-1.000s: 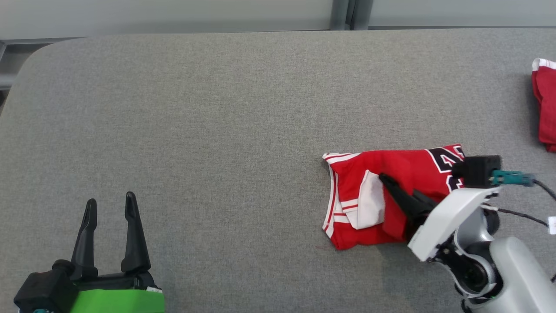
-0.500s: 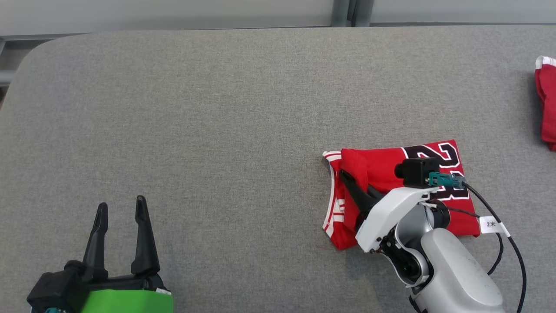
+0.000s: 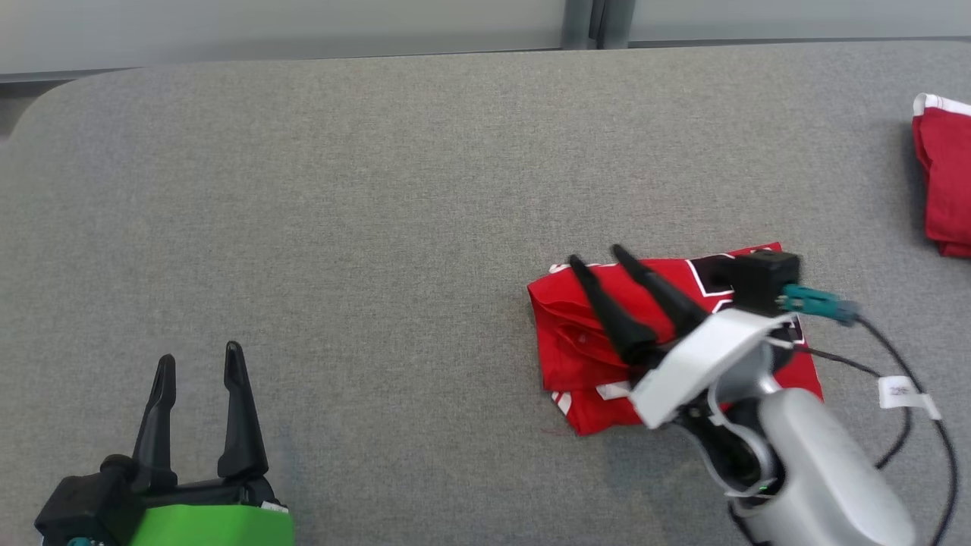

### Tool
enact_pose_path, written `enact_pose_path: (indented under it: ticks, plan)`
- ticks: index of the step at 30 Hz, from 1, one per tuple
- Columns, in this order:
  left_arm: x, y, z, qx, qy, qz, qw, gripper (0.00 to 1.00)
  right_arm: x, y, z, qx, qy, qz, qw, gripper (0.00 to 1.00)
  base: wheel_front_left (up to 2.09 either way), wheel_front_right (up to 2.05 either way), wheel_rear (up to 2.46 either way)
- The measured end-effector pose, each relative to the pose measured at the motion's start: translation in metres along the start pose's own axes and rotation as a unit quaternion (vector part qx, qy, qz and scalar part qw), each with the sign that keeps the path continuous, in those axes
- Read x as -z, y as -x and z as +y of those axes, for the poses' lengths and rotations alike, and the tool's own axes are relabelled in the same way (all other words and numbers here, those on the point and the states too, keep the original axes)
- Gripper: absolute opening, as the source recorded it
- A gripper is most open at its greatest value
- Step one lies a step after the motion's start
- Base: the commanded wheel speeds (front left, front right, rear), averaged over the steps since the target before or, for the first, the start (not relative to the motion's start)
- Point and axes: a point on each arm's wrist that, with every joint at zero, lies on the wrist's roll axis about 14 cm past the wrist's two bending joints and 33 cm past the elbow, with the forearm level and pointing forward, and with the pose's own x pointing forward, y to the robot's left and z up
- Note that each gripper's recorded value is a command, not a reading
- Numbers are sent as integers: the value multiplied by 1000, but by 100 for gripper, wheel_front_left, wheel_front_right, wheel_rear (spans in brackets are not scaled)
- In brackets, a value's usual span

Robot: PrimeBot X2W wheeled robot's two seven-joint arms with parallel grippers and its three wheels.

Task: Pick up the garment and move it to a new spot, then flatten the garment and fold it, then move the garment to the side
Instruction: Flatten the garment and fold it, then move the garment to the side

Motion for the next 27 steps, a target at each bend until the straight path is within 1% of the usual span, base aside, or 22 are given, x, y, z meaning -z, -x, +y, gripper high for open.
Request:
enact_pose_path:
  ticks: [2, 5, 8, 9, 10, 14, 16, 19, 20, 24, 27]
  plan:
    - [-1, -1, -1, 1, 1, -2, 1000, 100, -16, 15, -20, 25, 6, -17, 1000, 100, 0, 0, 0]
    - [1, -3, -4, 3, 3, 1, 1000, 100, -32, 46, -75, 100, 35, -19, 994, 100, 0, 0, 0]
    - [6, -5, -5, 3, 6, 9, 1000, 100, -31, 77, -122, 168, 49, 5, 985, 100, 0, 0, 0]
    - [8, -5, -5, 2, 7, 11, 1000, 100, -25, 83, -131, 180, 52, 21, 982, 100, 0, 0, 0]
    - [9, -6, -4, 1, 6, 13, 1000, 100, -20, 88, -137, 188, 44, 33, 981, 100, 0, 0, 0]
    - [16, -10, -2, 0, 4, 22, 1000, 100, -3, 98, -156, 206, 30, 69, 976, 100, 0, 0, 0]
    - [17, -12, -2, 1, 3, 24, 1000, 100, 3, 99, -158, 201, 36, 85, 975, 100, 0, 0, 0]
    - [18, -15, 1, -1, 1, 24, 1000, 100, 10, 100, -165, 203, 22, 96, 974, 100, 0, 0, 0]
    - [19, -15, 2, -2, -1, 25, 1000, 100, 15, 100, -171, 205, 16, 107, 973, 100, 0, 0, 0]
    - [20, -16, 4, -4, -4, 29, 1000, 100, 29, 102, -180, 205, 20, 146, 967, 100, 0, 0, 0]
    - [19, -15, 8, -8, -8, 31, 999, 100, 40, 97, -181, 199, 8, 165, 966, 100, 0, 0, 0]
